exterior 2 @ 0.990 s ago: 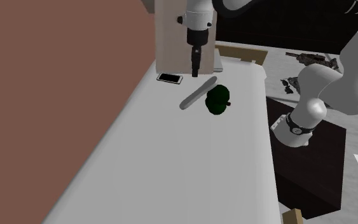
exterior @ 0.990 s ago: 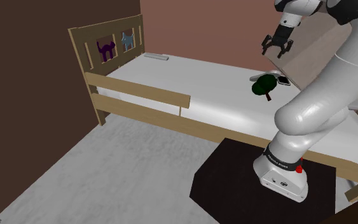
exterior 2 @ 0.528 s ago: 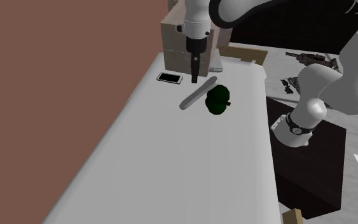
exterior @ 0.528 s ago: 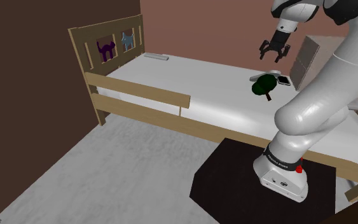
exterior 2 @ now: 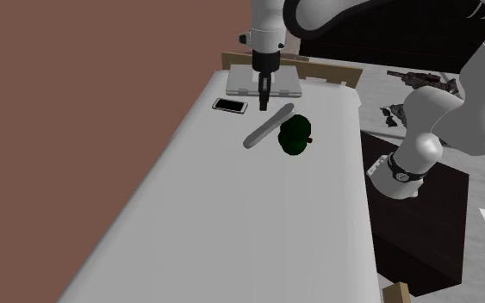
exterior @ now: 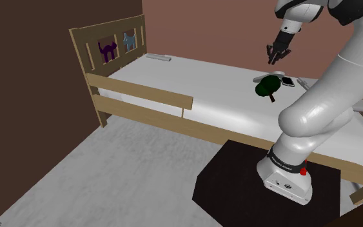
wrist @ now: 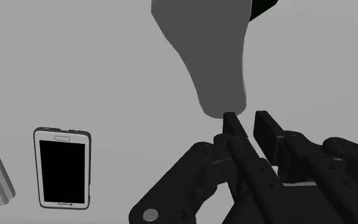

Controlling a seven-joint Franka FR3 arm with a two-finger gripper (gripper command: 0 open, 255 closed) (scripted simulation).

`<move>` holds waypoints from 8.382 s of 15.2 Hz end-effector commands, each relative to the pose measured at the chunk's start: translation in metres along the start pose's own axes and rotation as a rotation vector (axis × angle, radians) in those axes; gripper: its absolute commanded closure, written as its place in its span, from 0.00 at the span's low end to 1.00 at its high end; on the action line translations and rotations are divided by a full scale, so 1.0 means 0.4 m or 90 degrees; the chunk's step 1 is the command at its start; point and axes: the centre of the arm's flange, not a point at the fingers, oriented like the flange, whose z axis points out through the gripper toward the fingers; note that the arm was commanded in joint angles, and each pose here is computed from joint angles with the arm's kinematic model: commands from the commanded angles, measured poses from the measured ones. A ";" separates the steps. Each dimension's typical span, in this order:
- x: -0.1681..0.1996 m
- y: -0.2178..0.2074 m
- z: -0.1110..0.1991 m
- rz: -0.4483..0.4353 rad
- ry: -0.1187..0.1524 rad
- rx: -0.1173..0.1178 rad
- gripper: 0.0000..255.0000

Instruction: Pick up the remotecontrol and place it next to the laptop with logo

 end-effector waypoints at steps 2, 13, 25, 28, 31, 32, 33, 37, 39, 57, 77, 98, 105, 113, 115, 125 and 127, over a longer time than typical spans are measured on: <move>0.000 0.000 0.000 0.000 0.000 0.000 1.00; 0.167 0.060 0.200 -0.064 -0.294 0.068 0.00; 0.122 0.052 0.289 -0.064 -0.294 0.068 0.00; 0.122 0.052 0.288 -0.064 -0.294 0.068 0.00; 0.122 0.052 0.288 -0.064 -0.294 0.068 1.00; 0.122 0.052 0.288 -0.064 -0.294 0.068 1.00; 0.122 0.052 0.288 -0.064 -0.294 0.068 1.00; 0.122 0.052 0.289 -0.064 -0.294 0.068 1.00; 0.122 0.052 0.289 -0.064 -0.294 0.068 1.00; 0.118 0.028 0.052 -0.064 -0.294 0.068 1.00; 0.113 0.002 -0.211 -0.064 -0.294 0.068 1.00; -0.256 0.418 -0.303 -0.064 -0.294 0.068 1.00; -0.365 0.546 -0.289 -0.064 -0.294 0.068 1.00; -0.363 0.556 -0.184 -0.064 -0.294 0.068 1.00; -0.363 0.559 -0.158 -0.064 -0.294 0.068 1.00; -0.361 0.572 -0.027 -0.064 -0.294 0.068 1.00; -0.360 0.575 0.000 -0.064 -0.294 0.068 1.00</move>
